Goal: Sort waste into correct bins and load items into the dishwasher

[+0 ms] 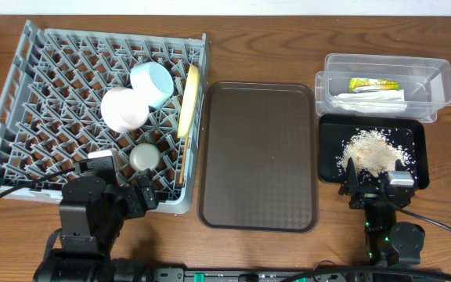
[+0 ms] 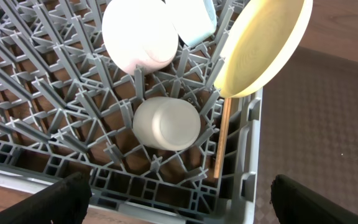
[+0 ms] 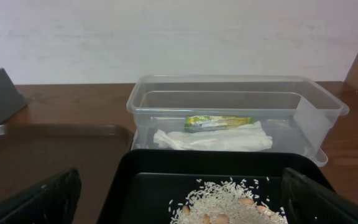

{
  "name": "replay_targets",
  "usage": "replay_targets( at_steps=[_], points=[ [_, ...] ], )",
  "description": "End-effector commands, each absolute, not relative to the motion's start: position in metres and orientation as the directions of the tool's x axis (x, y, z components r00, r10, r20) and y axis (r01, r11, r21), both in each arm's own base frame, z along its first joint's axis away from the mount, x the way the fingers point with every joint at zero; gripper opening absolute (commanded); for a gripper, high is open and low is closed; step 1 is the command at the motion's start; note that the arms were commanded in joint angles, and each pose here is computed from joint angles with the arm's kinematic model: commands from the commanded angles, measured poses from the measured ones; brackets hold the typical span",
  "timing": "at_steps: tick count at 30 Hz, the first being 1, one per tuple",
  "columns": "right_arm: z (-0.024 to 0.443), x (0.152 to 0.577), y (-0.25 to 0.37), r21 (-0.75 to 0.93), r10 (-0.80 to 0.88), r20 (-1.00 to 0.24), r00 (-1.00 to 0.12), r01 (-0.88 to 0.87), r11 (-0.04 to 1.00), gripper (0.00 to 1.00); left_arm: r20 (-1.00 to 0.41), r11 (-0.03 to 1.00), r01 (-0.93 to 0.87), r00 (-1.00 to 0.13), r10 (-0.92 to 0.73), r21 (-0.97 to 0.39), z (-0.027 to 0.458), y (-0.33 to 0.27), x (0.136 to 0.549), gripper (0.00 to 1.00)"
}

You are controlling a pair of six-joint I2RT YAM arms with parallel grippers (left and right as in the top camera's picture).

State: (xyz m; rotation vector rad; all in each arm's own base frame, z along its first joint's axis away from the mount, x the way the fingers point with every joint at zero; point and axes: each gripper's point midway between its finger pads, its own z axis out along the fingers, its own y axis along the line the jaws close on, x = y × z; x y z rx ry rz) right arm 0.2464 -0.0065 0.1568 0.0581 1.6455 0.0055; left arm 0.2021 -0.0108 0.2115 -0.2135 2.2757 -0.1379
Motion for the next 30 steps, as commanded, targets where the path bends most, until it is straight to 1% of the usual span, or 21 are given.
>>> replay_targets(
  at_steps=[1,9,14,22,28,30],
  points=[
    [0.156,0.246,-0.007,0.028,0.03,-0.997,-0.074,0.034,0.999,0.99,-0.75,0.98,-0.11,-0.632,-0.197,-0.165,0.214,-0.009,0.201,0.95],
    [0.156,0.246,-0.007,0.028,0.03,-0.997,-0.074,0.034,0.999,0.99,-0.78,0.981,-0.105,-0.595,-0.192,-0.162,0.218,-0.006,0.186,0.95],
    [0.156,0.246,-0.007,0.028,0.03,-0.997,-0.074,0.034,0.999,0.99,-0.82,0.978,-0.117,-0.533,-0.21,-0.174,0.205,-0.002,0.184,0.96],
    [0.156,0.246,-0.007,0.028,0.03,-0.997,-0.074,0.034,0.999,0.99,-0.909,0.971,-0.11,-0.342,-0.239,-0.214,0.181,0.004,0.206,0.96],
    [0.156,0.246,-0.007,0.028,0.03,-0.997,-0.074,0.034,0.999,0.99,-0.956,0.97,-0.069,-0.166,-0.24,-0.232,0.18,0.004,0.225,0.96],
    [0.156,0.246,-0.007,0.028,0.03,-0.997,-0.074,0.034,0.999,0.99,-0.962,0.97,-0.06,-0.129,-0.241,-0.235,0.178,0.004,0.231,0.96]
  ],
)
